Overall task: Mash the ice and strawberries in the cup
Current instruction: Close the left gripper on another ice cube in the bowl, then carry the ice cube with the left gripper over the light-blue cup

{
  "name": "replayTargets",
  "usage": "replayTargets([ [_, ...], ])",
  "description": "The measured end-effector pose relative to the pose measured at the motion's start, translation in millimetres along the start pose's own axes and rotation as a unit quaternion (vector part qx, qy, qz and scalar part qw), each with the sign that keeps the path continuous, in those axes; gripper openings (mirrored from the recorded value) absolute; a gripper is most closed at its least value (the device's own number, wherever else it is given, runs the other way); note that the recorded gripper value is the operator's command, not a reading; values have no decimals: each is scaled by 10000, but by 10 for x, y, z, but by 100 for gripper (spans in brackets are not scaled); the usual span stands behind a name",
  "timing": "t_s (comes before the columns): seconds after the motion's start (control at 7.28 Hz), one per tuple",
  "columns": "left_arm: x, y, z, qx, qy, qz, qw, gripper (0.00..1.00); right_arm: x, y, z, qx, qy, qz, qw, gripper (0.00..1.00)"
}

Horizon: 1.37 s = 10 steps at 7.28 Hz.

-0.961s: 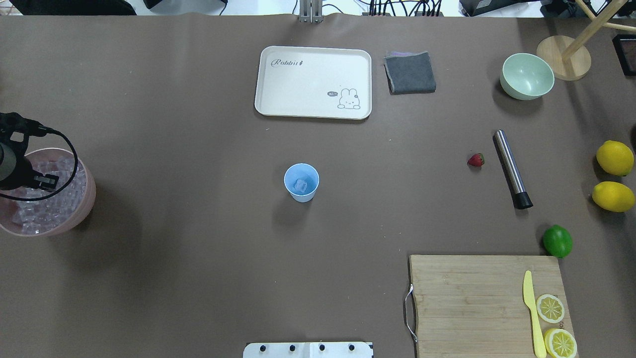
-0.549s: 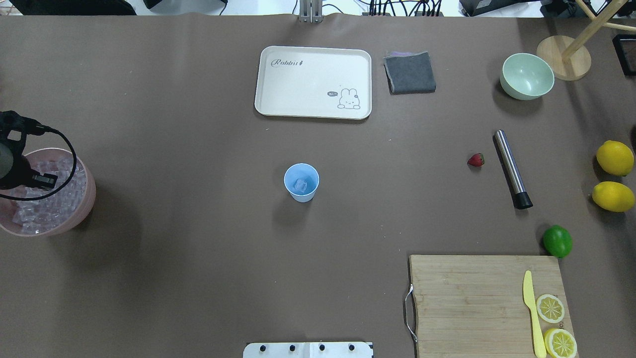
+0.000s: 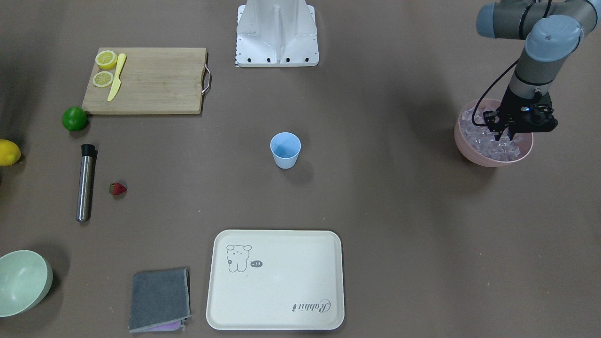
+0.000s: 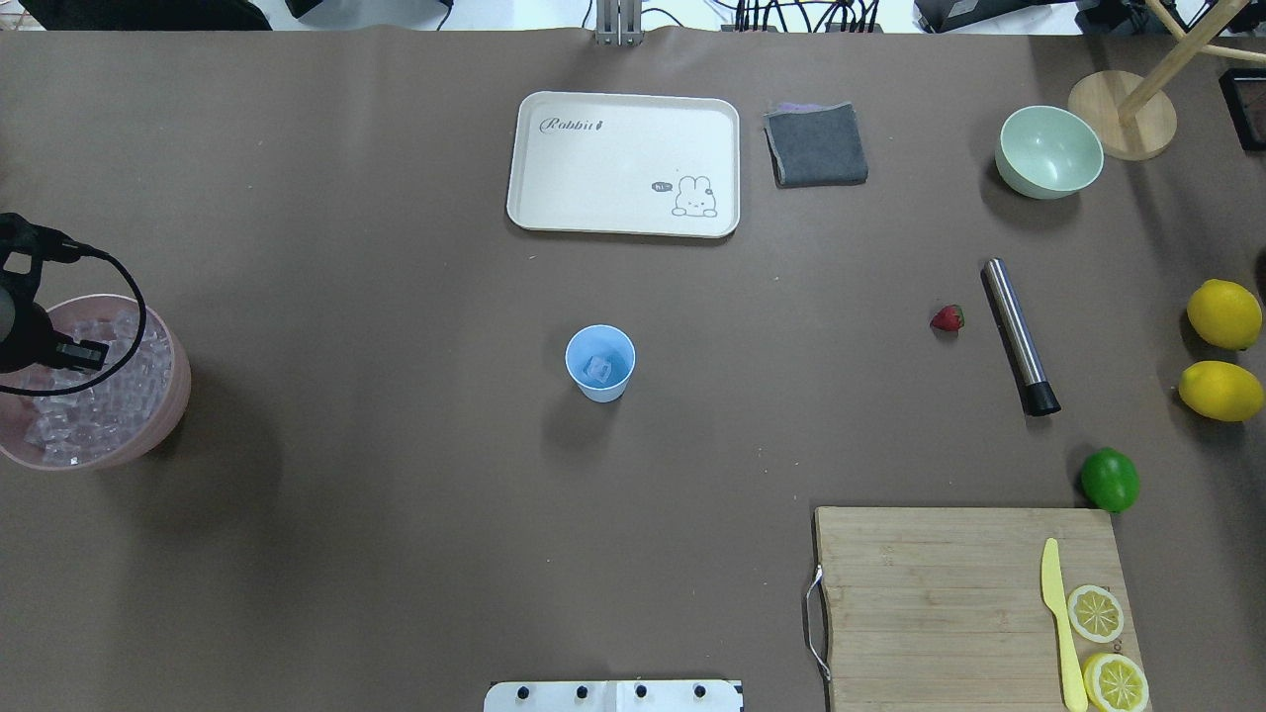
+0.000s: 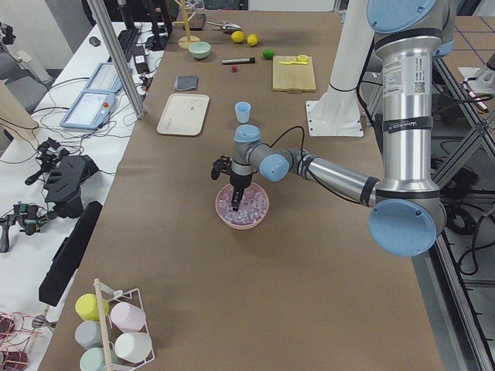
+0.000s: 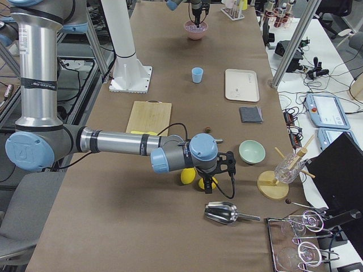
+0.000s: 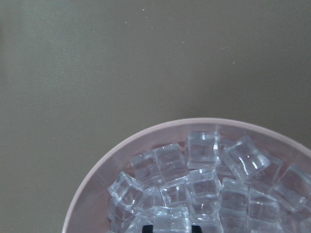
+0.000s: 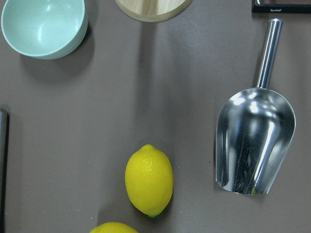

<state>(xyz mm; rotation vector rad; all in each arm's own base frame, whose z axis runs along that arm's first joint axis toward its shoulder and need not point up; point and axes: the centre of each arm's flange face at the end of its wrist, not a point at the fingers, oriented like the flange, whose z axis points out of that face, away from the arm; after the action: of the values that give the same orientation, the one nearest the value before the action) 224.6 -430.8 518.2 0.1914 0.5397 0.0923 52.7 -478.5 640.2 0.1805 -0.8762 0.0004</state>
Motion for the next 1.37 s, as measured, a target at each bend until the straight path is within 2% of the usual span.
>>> replayTargets([
  [0.41, 20, -253, -550, 350, 225, 21, 9991, 0, -12, 0, -9, 8, -7, -6, 10000, 100],
  [0.69, 506, -678, -964, 785, 656, -288, 9943, 0, -25, -5, -18, 17, -12, -20, 10000, 100],
  [0.82, 943, -881, -1173, 949, 982, -516, 9893, 0, -22, 4, -15, 12, -17, -17, 10000, 100],
  [1.1, 2159, -1027, -1434, 938, 1660, -948, 9771, 0, -13, 19, -8, 1, -23, -5, 10000, 100],
  [1.37, 3270, -837, -1484, 1042, 1903, -991, 9711, 0, -16, 24, -12, 15, -24, -27, 10000, 100],
])
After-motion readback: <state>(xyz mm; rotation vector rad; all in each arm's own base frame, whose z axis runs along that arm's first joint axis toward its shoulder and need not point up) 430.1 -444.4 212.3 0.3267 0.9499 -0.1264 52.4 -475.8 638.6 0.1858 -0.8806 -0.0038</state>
